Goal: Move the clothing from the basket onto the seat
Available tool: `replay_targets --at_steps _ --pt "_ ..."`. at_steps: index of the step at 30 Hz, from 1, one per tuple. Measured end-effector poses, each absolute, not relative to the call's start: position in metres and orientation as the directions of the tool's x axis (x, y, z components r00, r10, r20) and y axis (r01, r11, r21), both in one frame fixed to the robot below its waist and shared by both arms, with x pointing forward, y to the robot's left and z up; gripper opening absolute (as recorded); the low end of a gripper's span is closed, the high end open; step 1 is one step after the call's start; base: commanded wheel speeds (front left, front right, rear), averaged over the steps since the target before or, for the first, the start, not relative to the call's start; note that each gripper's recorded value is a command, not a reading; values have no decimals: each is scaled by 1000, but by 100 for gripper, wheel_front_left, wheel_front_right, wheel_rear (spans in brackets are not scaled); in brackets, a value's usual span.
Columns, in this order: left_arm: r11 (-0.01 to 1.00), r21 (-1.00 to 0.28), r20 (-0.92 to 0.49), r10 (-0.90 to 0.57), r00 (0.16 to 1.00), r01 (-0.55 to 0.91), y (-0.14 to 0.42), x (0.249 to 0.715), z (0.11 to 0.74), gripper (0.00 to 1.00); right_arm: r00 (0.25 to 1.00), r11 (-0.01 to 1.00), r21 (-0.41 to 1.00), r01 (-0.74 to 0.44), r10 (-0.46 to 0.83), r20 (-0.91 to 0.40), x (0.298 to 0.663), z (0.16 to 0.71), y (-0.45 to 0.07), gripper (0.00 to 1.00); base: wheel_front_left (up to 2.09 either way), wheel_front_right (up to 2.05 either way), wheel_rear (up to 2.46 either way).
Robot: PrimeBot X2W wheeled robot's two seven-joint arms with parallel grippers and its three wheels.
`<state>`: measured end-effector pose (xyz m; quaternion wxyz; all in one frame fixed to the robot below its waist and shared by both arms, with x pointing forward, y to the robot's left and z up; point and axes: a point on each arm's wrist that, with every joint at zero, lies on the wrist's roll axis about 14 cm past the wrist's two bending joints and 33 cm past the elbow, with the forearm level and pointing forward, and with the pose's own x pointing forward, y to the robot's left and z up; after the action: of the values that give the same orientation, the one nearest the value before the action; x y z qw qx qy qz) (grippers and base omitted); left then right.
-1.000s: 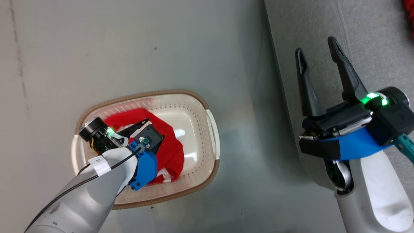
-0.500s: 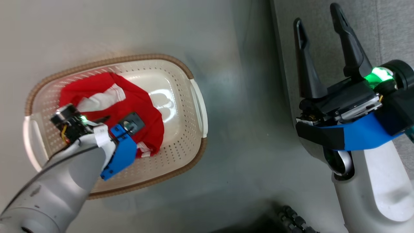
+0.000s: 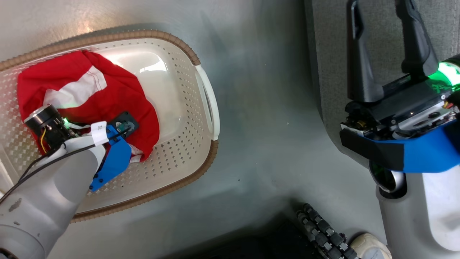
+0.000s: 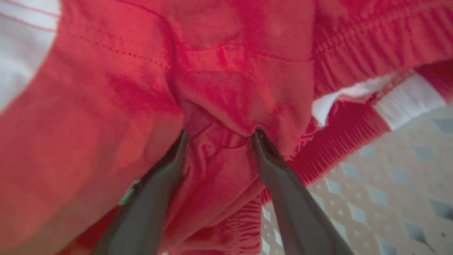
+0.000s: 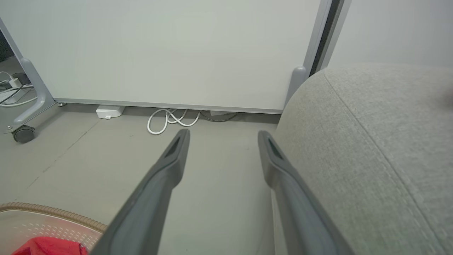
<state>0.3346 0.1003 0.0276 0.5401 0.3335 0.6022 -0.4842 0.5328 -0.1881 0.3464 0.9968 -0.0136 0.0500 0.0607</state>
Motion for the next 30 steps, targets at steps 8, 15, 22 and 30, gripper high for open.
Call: replay_targets --at_steps 8,15,22,30 --pt "300 -231 -969 -156 -191 926 94 337 17 47 989 993 -37 -112 108 -101 533 341 -192 100 0 0 0" --pt "299 -219 -967 -192 -166 929 75 345 25 0 990 993 -35 -114 111 -82 536 349 -190 100 0 0 0" --pt "327 -217 -952 -280 -125 920 55 349 50 0 994 994 -34 -105 104 -37 539 370 -191 100 0 0 0" --pt "409 -221 -900 -436 -23 885 25 361 98 0 995 995 -19 -102 102 19 537 404 -188 100 0 0 0"
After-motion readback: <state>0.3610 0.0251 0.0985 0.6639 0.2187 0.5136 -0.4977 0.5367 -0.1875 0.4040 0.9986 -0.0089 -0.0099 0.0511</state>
